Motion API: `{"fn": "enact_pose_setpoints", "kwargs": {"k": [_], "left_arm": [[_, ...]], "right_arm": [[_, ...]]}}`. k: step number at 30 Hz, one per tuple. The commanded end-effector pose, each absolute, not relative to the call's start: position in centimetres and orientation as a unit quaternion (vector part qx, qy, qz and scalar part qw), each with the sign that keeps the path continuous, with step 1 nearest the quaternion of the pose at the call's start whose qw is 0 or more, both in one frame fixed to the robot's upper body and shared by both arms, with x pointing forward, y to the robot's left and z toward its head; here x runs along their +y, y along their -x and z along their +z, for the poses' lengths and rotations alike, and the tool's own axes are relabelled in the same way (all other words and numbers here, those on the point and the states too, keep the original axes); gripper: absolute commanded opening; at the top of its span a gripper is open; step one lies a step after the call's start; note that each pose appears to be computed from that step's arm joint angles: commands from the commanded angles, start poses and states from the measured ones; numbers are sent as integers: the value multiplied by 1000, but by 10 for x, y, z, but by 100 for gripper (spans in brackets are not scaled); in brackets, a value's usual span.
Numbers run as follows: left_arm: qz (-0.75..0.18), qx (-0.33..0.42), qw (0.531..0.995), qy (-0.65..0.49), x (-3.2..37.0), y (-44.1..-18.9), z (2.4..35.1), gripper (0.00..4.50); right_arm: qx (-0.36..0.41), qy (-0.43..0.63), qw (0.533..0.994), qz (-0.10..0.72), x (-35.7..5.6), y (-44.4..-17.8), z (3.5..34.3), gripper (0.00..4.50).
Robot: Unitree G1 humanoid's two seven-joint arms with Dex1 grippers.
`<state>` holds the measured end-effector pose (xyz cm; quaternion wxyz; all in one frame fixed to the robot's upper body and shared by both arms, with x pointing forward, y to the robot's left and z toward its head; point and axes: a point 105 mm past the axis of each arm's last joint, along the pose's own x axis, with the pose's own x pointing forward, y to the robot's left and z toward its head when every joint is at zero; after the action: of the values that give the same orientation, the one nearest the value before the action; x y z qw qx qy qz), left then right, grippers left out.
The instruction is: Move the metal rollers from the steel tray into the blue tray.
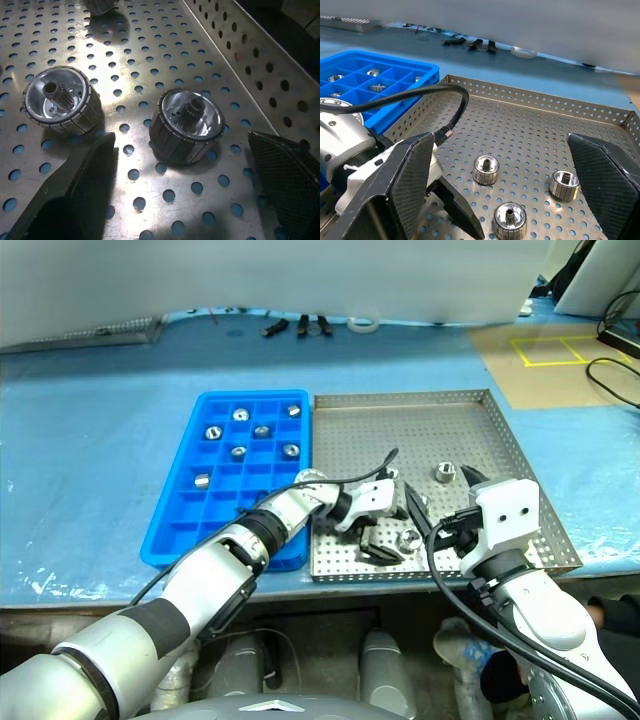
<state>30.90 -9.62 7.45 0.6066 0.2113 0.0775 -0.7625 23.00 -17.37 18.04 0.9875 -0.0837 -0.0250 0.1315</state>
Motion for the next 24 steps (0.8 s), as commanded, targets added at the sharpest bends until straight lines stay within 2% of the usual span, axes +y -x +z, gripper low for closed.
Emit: {"fn": "enact_pose_setpoints", "kwargs": {"k": [1,10,24], "left_arm": [[-825,28,547,-141,-155,-254,91,446],[-826,22,541,-157,-163,-243,83,446],[-808,11,569,-152,-174,-240,80,446]], "right_arm": [[-49,91,985,142,-166,-224,191,450],[-46,93,985,136,-167,-222,188,450],[-36,90,988,123,-169,-213,179,450]]}}
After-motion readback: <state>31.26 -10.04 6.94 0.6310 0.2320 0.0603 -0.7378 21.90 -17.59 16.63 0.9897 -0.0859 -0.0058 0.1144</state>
